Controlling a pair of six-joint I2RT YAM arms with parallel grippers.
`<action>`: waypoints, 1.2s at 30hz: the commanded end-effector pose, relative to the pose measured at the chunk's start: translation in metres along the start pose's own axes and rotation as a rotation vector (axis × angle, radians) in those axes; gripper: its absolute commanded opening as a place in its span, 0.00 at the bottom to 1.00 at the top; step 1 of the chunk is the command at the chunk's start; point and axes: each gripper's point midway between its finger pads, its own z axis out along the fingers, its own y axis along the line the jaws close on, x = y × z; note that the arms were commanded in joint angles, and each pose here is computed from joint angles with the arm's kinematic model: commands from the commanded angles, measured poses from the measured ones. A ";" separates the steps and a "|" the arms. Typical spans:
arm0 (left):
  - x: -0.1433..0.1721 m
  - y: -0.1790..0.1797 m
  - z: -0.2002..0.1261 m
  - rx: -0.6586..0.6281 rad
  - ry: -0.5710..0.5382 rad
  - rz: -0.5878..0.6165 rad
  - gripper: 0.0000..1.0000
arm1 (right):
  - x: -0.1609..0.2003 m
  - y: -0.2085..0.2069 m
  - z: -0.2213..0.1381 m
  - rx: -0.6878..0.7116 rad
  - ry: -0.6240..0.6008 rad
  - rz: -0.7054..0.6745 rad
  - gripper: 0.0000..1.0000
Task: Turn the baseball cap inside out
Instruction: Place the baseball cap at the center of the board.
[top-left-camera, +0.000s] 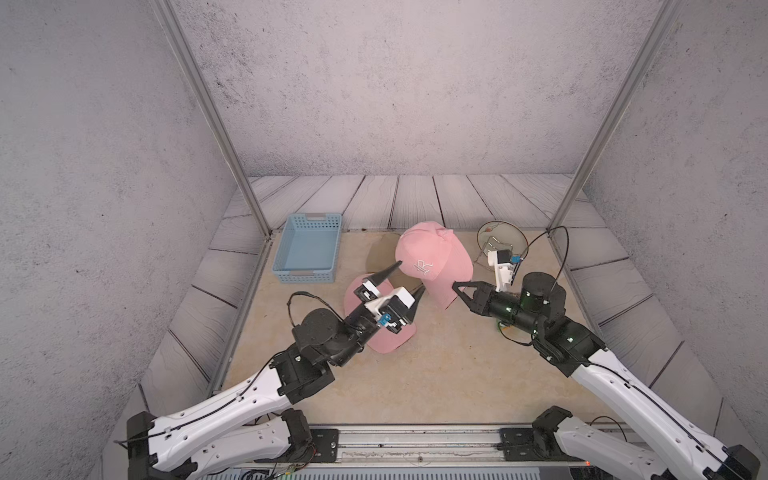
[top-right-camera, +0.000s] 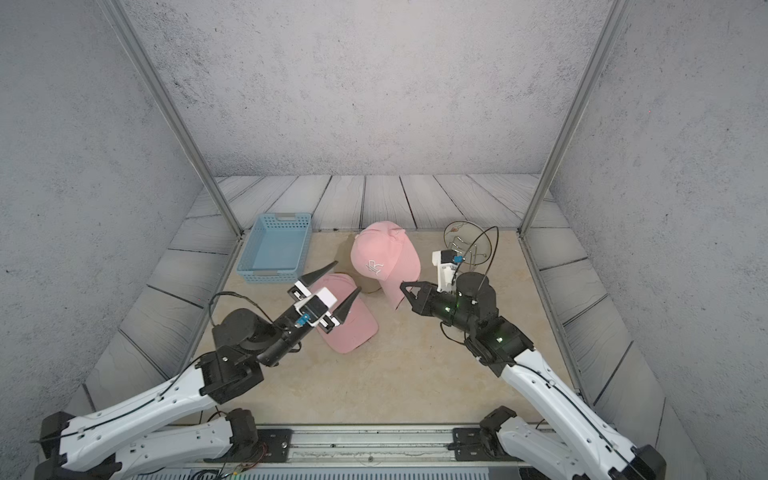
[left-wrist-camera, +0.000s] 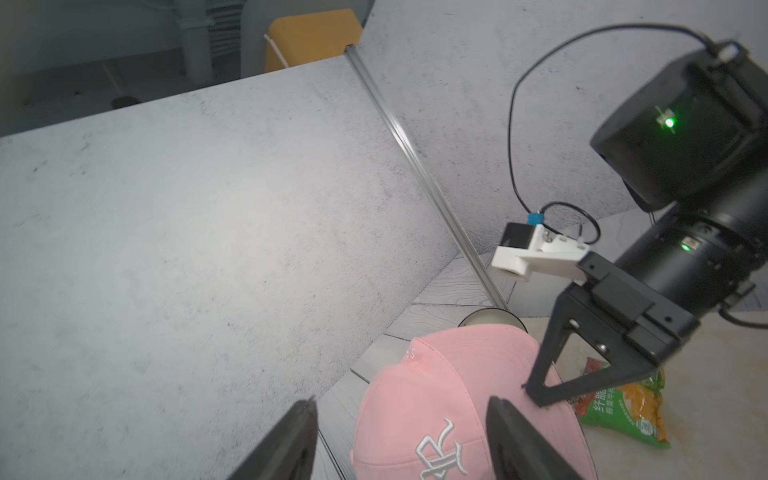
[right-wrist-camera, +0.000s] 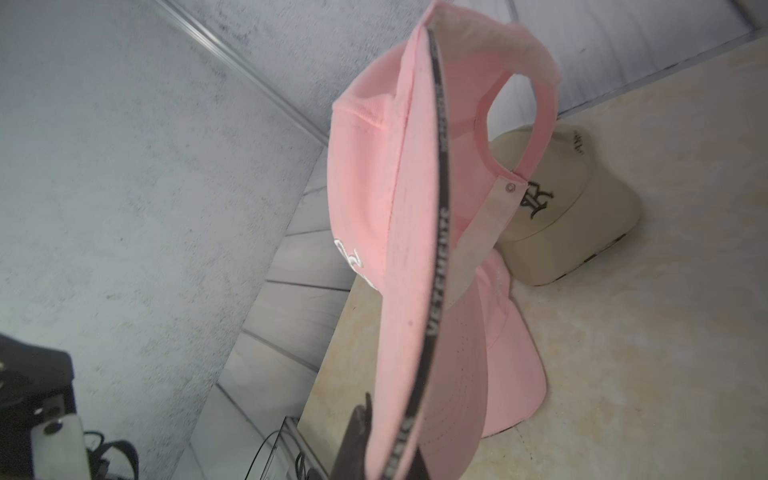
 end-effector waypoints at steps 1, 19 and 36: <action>-0.003 0.035 -0.021 -0.116 0.056 -0.218 0.68 | 0.024 0.044 0.007 -0.247 0.191 -0.065 0.00; -0.018 0.084 -0.053 -0.275 0.072 -0.453 0.68 | 0.110 0.071 0.051 -0.357 0.365 -0.051 0.00; -0.007 0.086 -0.051 -0.309 0.132 -0.450 0.68 | 0.188 0.076 0.116 -0.293 0.369 0.006 0.00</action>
